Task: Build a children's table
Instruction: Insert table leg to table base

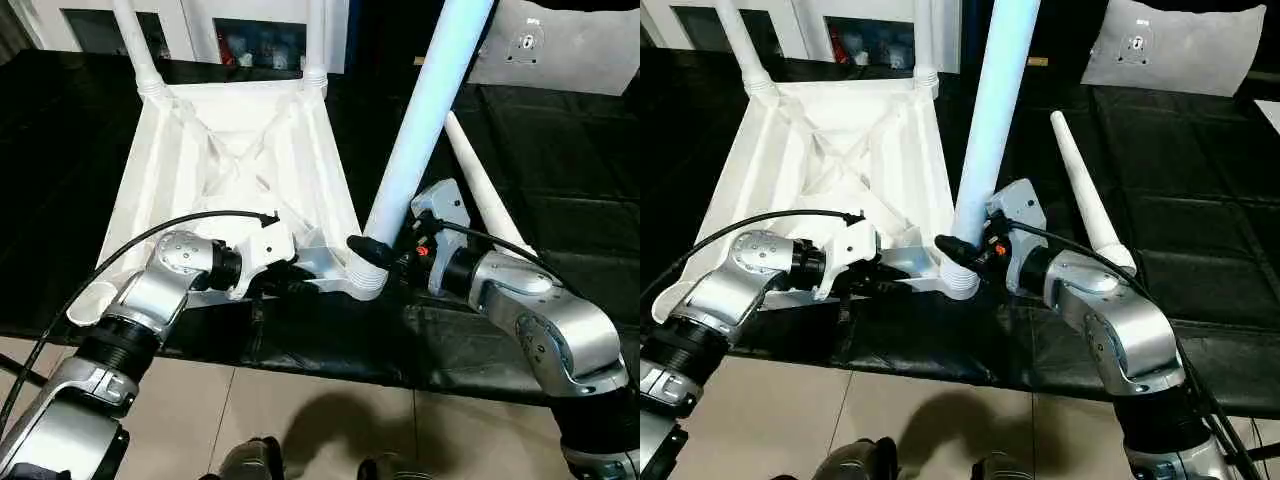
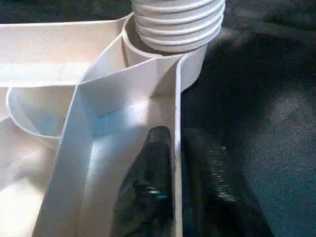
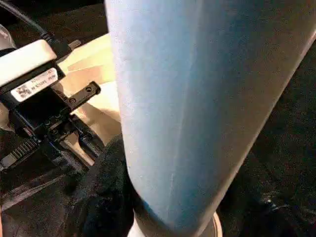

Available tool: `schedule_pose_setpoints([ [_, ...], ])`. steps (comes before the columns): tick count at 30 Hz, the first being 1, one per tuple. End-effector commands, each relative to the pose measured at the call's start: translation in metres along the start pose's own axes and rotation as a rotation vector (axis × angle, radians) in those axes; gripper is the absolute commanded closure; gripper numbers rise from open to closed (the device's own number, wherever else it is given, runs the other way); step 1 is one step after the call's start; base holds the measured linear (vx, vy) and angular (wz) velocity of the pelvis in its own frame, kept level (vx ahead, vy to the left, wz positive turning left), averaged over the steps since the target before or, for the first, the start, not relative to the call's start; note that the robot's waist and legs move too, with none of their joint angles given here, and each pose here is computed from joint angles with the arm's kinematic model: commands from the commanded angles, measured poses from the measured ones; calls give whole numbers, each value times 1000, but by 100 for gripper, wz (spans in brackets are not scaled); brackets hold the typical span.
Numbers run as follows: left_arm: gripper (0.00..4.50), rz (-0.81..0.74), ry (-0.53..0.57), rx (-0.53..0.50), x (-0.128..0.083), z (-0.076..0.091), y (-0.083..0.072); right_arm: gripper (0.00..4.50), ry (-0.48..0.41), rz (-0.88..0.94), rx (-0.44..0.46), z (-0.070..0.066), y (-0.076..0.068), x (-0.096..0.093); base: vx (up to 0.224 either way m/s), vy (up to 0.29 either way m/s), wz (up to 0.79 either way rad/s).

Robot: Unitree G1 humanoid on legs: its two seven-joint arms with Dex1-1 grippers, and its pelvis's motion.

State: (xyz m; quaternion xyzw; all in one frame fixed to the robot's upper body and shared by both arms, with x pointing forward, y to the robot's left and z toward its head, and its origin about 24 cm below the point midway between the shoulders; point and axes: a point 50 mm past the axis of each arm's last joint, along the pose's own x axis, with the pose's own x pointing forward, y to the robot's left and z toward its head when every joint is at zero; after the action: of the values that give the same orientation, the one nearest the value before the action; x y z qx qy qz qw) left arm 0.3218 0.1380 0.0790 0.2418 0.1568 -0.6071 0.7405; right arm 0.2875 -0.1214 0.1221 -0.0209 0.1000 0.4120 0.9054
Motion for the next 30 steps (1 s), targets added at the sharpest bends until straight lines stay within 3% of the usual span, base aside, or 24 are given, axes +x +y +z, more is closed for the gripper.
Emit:
schedule_pose_setpoints([
  [1,417,-2,70,-10,-2,-11,-1,262,13,-13,0,-3,-1,-2,0,0,0],
  [4,447,9,84,1,-3,-11,0,262,14,-12,1,-4,0,-2,0,0,0],
  [8,450,12,119,40,-3,-11,1,262,24,-9,1,-4,-1,0,0,0,0],
  [16,450,-93,102,136,1,-1,-6,262,171,96,-13,-12,0,8,0,0,0],
  [19,450,-118,93,157,2,4,-7,262,234,80,-33,-17,-7,11,0,0,0],
  [30,450,-100,90,179,-1,7,-1,262,250,92,10,-19,-13,9,0,0,0],
])
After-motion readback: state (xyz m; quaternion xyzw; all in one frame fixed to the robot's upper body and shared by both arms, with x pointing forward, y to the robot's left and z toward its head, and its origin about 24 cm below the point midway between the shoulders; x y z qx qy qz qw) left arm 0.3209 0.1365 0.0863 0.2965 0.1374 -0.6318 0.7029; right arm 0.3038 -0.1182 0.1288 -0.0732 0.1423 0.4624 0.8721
